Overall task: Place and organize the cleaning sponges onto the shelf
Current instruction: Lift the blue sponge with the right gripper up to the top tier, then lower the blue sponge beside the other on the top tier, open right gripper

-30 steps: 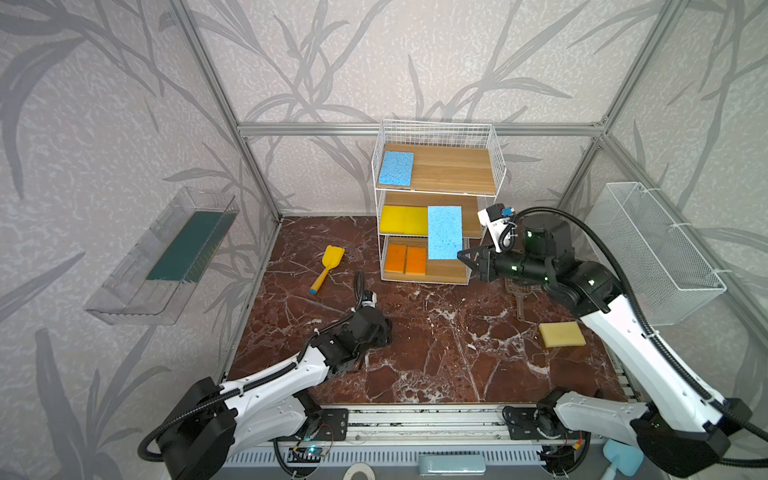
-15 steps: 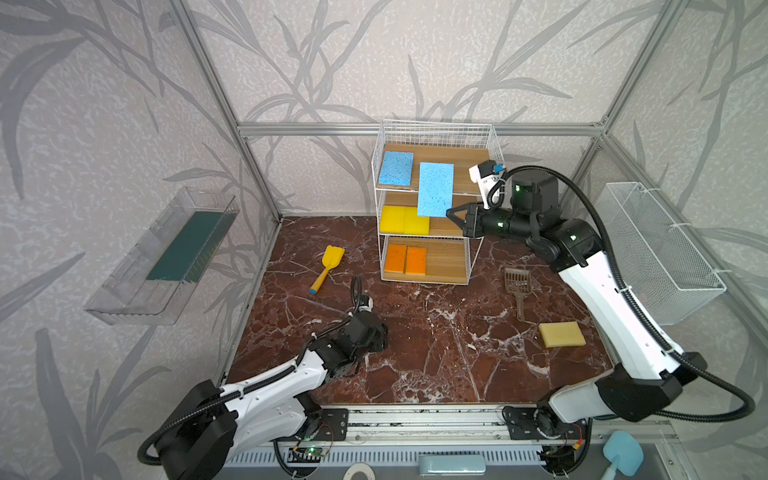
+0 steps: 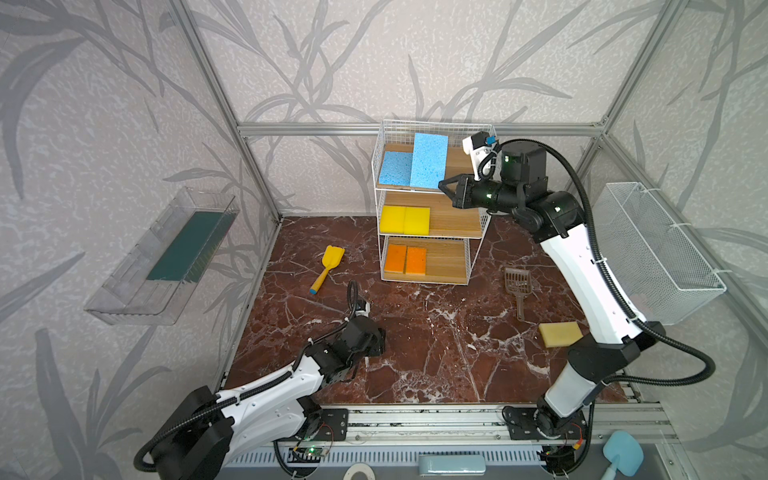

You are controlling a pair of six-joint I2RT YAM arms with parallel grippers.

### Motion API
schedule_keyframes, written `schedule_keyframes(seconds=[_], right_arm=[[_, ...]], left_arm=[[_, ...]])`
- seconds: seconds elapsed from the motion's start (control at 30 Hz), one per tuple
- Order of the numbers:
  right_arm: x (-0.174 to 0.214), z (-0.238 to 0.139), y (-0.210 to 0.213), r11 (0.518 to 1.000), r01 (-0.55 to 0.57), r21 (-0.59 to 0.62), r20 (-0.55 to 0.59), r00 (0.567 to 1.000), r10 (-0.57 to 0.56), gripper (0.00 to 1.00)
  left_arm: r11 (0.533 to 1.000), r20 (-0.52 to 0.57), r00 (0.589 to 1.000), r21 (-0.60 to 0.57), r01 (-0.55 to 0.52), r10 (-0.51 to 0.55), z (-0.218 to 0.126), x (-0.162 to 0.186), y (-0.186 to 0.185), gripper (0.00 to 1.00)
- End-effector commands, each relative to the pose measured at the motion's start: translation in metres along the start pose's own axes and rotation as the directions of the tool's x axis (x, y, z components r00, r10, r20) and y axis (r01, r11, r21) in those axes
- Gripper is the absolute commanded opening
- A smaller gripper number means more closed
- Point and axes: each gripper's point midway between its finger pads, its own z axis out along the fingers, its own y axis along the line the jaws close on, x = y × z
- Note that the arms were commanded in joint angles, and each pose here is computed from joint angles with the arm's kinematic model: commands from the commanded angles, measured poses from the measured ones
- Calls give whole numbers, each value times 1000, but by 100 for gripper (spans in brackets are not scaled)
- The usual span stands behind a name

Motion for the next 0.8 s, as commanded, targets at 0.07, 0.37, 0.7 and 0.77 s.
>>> schedule_keyframes(seconds=[0.07, 0.37, 0.7, 0.77], right_arm=[[-8, 1, -10, 999, 12, 38, -7, 1000, -12, 0], [-7, 9, -25, 998, -9, 60, -22, 1000, 10, 0], [-2, 23, -34, 998, -30, 55, -58, 998, 33, 3], [-4, 24, -35, 998, -32, 52, -57, 998, 35, 4]], left_arm=[[1000, 12, 1000, -5, 21, -21, -1, 0, 3, 63], [1000, 7, 1000, -10, 10, -10, 0, -2, 2, 63], [1000, 3, 1000, -14, 3, -3, 1, -4, 0, 63], [1000, 0, 1000, -15, 3, -3, 1, -3, 0, 63]])
